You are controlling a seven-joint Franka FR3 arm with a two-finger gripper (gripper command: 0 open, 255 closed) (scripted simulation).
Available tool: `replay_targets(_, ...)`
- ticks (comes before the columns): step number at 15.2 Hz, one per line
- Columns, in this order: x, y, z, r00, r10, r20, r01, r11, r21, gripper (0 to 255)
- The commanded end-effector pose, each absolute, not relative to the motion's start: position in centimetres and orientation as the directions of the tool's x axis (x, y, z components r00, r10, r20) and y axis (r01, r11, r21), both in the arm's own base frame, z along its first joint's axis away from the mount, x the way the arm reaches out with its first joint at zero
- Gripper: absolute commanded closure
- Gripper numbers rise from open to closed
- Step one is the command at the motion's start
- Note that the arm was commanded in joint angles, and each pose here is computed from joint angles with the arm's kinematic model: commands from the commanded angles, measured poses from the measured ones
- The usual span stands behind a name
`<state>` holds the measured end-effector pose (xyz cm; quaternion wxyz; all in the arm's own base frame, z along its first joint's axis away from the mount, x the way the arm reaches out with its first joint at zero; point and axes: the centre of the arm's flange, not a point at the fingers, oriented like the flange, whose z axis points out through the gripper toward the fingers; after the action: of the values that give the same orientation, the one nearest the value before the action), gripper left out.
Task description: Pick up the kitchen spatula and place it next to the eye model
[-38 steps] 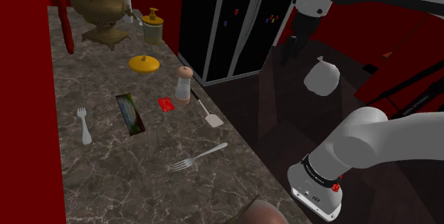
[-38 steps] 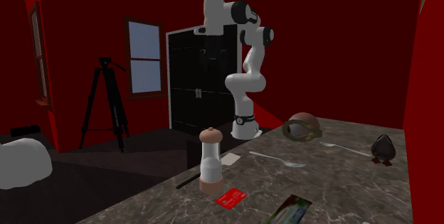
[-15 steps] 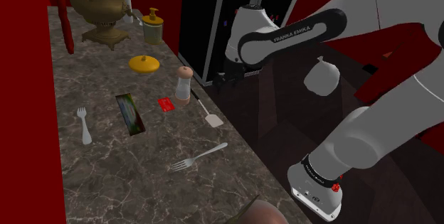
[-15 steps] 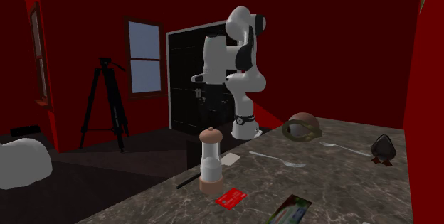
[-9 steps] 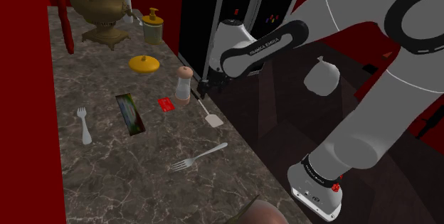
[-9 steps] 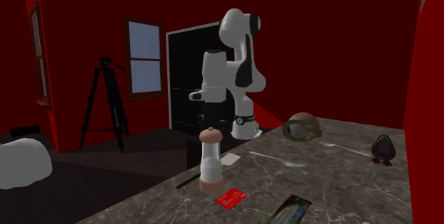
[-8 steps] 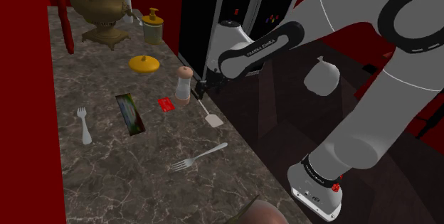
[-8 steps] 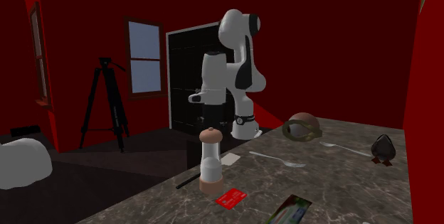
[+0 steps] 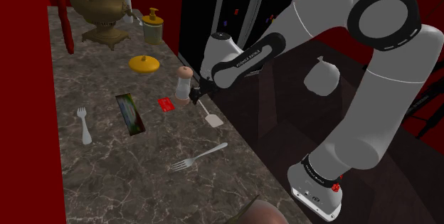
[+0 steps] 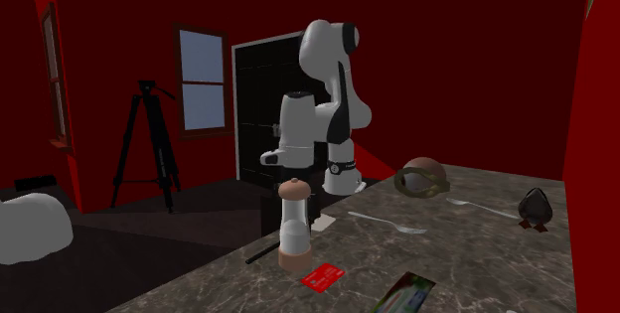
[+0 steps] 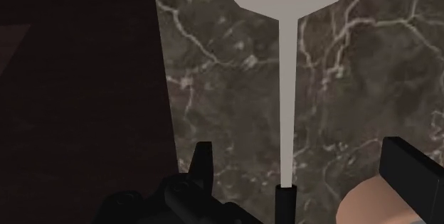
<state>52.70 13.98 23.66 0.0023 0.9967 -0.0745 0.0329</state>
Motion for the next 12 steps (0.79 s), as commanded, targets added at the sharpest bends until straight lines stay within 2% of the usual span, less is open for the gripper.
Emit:
replay_targets(1, 52.79, 13.98, 22.31, 0.987, -0.148, 0.066, -0.149, -0.989, 0.000, 0)
replay_targets(9, 52.79, 13.98, 22.32, 0.987, -0.148, 0.066, -0.149, -0.989, 0.000, 0)
replay_targets(10, 52.79, 13.98, 22.32, 0.987, -0.148, 0.066, -0.149, -0.989, 0.000, 255)
replay_targets(12, 52.79, 13.98, 22.32, 0.987, -0.148, 0.066, -0.149, -0.989, 0.000, 255)
